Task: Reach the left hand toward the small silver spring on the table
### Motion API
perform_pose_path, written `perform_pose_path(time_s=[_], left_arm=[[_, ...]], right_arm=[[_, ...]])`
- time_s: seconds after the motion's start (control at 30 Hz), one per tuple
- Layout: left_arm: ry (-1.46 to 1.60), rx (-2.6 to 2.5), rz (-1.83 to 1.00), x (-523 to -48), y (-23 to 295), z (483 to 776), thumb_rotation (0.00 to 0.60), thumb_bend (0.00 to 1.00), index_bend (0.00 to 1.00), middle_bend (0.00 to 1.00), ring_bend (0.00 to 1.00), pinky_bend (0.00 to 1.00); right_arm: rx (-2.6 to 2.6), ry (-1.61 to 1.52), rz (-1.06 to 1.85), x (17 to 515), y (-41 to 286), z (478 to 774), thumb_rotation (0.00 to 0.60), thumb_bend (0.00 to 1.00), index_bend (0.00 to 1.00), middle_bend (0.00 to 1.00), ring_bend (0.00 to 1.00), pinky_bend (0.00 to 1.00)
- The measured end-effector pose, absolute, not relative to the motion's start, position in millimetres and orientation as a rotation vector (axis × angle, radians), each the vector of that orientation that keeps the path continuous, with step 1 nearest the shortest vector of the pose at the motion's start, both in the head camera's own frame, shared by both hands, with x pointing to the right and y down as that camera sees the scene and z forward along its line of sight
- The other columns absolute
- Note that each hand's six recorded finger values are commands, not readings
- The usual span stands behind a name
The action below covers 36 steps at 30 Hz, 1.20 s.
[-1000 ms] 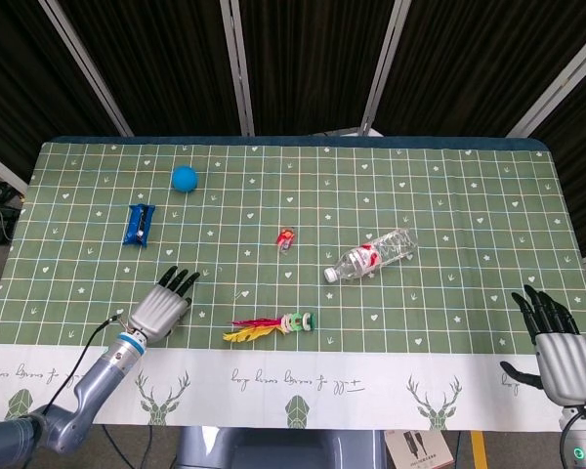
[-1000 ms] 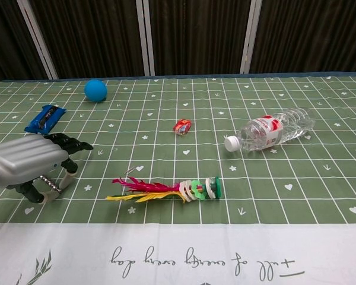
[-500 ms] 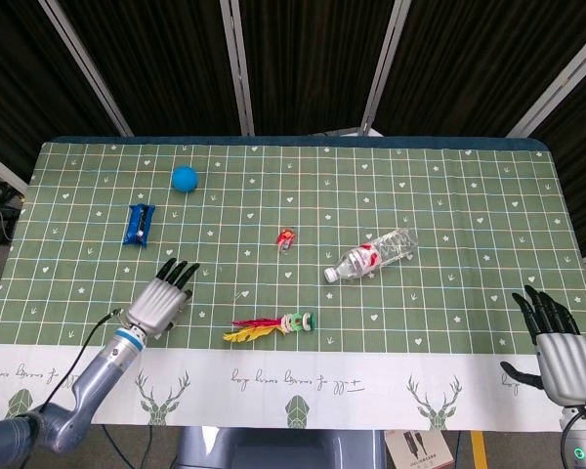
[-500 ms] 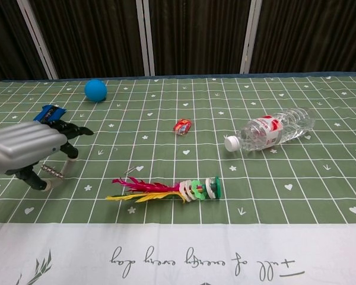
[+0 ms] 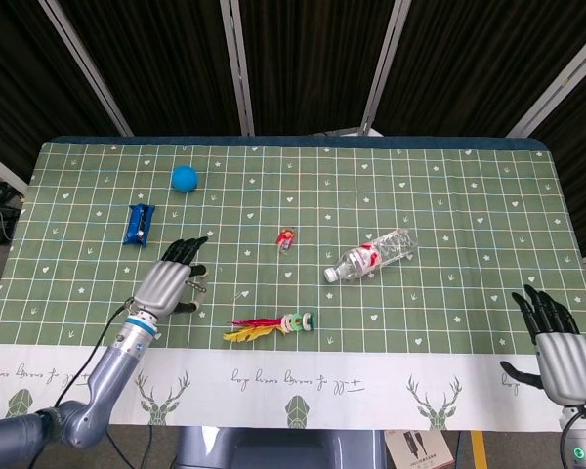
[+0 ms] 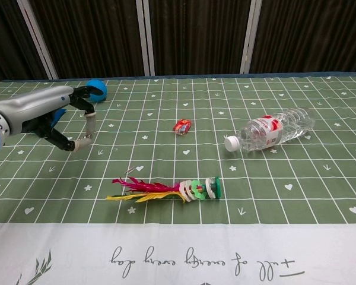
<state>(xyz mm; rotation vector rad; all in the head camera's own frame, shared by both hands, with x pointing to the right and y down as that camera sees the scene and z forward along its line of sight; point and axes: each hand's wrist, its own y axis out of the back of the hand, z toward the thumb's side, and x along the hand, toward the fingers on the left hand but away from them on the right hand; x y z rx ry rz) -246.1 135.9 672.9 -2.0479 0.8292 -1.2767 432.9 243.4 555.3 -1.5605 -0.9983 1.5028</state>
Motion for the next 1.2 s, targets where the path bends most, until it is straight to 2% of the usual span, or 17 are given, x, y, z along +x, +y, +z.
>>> perform_pose_path(time_s=[0.27, 0.57, 1.2], left_arm=[[1.073, -2.272, -1.316, -222, 136, 676, 0.6, 0.4, 0.63, 0.0, 0.0, 0.0], [1.173, -2.377, -1.327, -206, 139, 679, 0.6, 0.4, 0.63, 0.0, 0.0, 0.0], [1.172, -2.402, -1.364, -194, 139, 699, 0.6, 0.4, 0.64, 0.0, 0.0, 0.0]], right_arm=[[-1.561, -0.999, 1.502, 433, 243, 556, 0.6, 0.03, 0.09, 0.0, 0.0, 0.12], [-1.564, -0.998, 1.5, 433, 242, 556, 0.6, 0.02, 0.09, 0.0, 0.0, 0.12], [-1.579, -1.003, 1.502, 433, 243, 555, 0.6, 0.03, 0.09, 0.0, 0.0, 0.12]])
